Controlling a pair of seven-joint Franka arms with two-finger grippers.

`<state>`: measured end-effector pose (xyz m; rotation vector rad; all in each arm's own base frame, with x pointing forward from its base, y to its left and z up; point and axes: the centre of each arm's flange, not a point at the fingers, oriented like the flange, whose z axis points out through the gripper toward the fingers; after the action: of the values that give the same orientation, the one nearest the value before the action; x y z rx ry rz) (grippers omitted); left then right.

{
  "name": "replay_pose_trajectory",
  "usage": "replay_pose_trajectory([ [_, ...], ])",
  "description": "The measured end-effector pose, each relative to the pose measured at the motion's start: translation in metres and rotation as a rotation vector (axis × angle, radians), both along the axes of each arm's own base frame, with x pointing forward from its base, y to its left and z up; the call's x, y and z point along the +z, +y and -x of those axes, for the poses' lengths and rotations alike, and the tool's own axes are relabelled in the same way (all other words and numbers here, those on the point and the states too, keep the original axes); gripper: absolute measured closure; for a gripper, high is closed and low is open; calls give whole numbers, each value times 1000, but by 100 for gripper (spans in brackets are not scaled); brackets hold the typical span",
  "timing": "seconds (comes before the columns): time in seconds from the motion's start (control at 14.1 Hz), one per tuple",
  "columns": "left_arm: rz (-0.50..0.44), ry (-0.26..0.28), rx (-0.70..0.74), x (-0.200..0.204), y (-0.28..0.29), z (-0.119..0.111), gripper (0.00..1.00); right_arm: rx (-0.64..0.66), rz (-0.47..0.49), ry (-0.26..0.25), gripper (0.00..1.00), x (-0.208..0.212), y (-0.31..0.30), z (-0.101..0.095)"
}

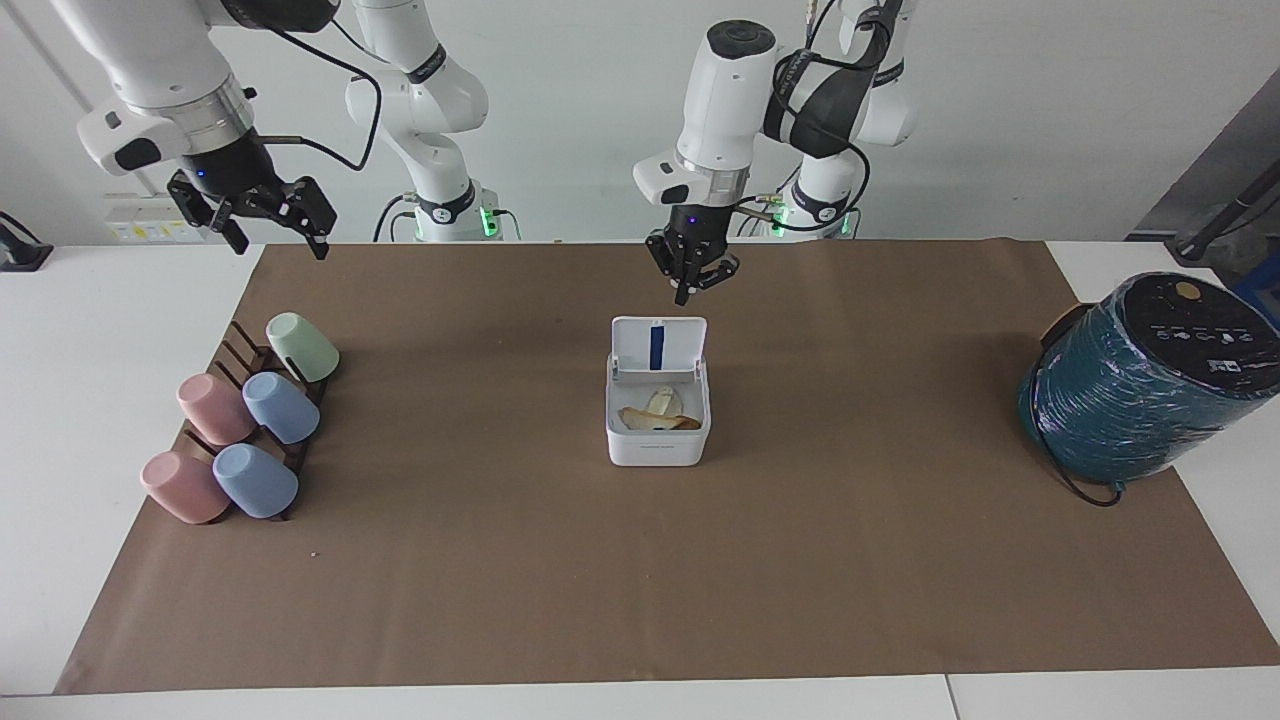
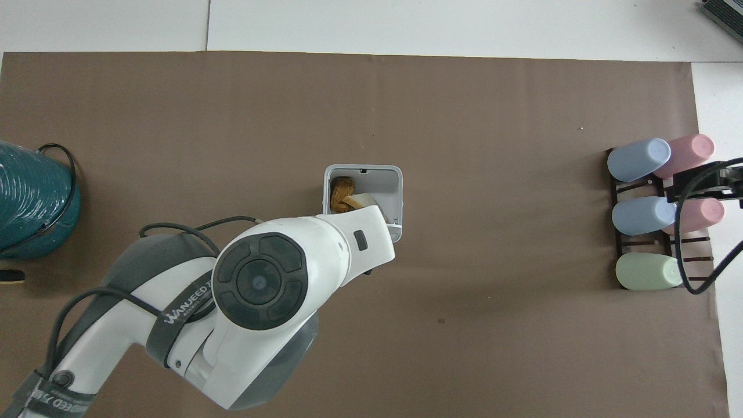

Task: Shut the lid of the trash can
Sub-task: 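Swing the left gripper over the open white bin lid, then press the white lid down onto the bin with the left gripper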

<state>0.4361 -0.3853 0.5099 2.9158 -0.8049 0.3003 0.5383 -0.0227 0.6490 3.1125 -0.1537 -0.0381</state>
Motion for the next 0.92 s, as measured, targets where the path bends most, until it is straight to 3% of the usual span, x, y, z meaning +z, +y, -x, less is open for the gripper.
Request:
replay_pose_trajectory([
  [0.35,48,-47,7,-14,-11,-13,99,0,0,0,0,0,0,0],
  [0.64,102,-108,41,-21,-6,-37,99,0,0,0,0,0,0,0],
  [0.92,125,-137,66,-38,-1,-56,99,0,0,0,0,0,0,0],
])
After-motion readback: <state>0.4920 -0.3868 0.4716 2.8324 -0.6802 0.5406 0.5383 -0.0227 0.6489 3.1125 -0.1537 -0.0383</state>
